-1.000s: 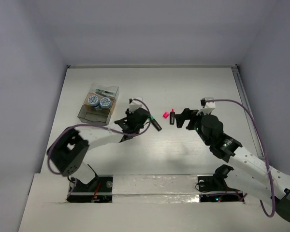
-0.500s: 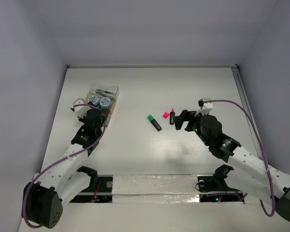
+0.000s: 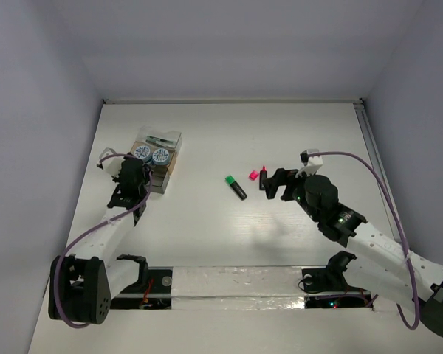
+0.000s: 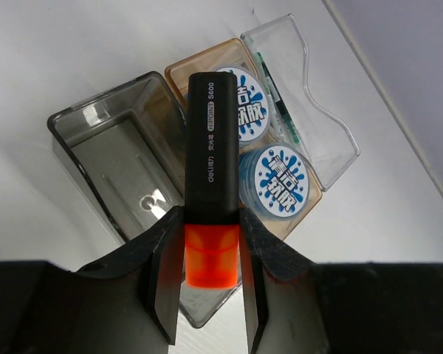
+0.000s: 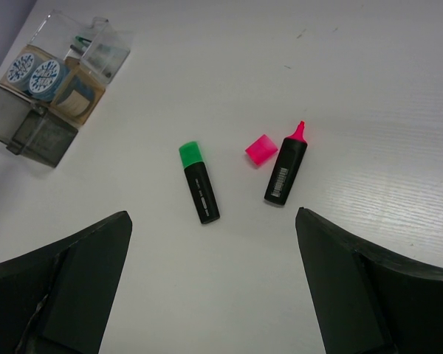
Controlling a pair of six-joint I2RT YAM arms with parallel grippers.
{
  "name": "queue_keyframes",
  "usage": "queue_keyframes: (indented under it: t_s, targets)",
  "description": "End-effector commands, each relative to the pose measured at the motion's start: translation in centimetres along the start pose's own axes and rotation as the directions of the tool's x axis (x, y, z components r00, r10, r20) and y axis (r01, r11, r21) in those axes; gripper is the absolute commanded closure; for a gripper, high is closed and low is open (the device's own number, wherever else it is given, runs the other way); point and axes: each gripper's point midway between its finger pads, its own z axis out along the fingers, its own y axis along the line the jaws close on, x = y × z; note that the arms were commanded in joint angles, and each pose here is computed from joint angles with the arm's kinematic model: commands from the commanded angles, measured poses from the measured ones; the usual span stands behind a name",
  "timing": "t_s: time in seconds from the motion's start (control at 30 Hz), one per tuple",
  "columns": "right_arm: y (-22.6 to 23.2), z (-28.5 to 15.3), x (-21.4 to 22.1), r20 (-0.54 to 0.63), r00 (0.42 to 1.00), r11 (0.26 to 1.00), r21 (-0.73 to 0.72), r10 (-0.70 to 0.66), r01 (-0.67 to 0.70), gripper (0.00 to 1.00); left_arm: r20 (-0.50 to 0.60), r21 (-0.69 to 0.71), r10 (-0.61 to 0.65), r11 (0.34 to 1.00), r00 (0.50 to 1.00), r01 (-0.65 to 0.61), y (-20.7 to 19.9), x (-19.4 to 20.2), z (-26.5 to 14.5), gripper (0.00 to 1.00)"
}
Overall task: Sort the stationery into containers
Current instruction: Place the pen in the storage box.
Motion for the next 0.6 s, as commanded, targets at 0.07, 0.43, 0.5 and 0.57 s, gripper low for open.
queue_keyframes:
  t_s: [0.07,0.43,0.5,0.57]
  targets:
    - [1.1,0.2,-1.0,0.04,0.999,0.999,-0.045,0.023,-0.021,0.02,0.012,0.053,-0.1,0.994,0.995,0.099,-1.6,-0.3,0.8,0.84]
    - [1.1,0.3,-0.8,0.034,0.999,0.999,-0.047,0.019,-0.018,0.02,-0.036,0.016,-0.191,0.981,0.981,0.192,0.3,2.6,1.3,0.81]
    - [1.2,0.3,-0.9,0.035,0.999,0.999,-0.051,0.02,-0.019,0.02,-0.034,0.013,-0.21,0.977,0.977,0.211,0.9,2.9,1.1,0.79]
    - [1.3,0.3,-0.9,0.036,0.999,0.998,-0.052,0.024,-0.022,0.02,-0.038,0.01,-0.208,0.978,0.977,0.209,1.1,3.2,1.1,0.74]
